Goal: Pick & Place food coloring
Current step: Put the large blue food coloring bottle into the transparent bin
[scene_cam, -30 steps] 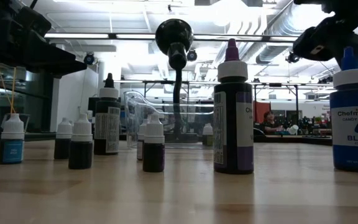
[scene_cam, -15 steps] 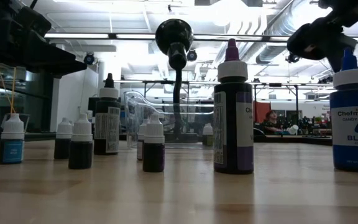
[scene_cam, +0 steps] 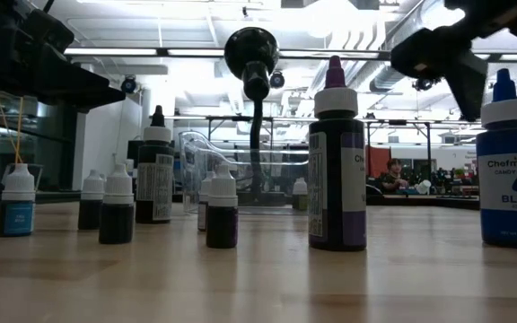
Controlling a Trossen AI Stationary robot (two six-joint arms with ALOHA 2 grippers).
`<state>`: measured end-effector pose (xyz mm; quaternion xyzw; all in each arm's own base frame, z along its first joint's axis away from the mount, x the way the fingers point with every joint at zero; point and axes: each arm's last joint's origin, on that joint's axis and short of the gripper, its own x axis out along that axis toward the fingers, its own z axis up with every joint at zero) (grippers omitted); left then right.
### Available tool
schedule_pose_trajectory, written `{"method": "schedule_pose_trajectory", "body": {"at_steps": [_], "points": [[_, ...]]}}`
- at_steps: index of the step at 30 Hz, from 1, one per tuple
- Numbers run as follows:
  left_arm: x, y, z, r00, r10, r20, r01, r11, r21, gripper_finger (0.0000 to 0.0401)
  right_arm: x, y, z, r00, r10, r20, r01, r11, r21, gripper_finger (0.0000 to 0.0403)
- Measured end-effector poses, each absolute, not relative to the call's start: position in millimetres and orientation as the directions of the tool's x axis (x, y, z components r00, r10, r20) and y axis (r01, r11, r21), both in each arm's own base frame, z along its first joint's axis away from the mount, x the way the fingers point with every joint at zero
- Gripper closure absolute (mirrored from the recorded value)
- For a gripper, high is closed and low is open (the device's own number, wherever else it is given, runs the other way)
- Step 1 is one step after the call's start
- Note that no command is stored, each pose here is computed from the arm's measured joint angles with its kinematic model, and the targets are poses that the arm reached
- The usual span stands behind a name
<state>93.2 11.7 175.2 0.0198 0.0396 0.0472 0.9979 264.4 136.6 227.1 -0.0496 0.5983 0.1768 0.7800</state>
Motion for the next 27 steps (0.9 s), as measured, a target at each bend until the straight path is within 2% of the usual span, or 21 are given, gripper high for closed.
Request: {"method": "schedule_pose_trajectory", "body": {"at_steps": [20, 27], "points": [[93.2, 11.7, 175.3, 0.992, 0.096, -0.077, -0.093, 0.995, 0.043, 0.0123, 269.0, 138.1, 223.4, 0.265, 0.164, -0.950, -0.298, 0.951, 0.081, 0.0145], [93.2, 11.7, 175.3, 0.992, 0.096, -0.077, -0.093, 0.995, 0.043, 0.0123, 268.3, 139.3, 223.5, 0.254, 0.184, -0.949, -0.305, 0.947, 0.102, 0.0176]]}}
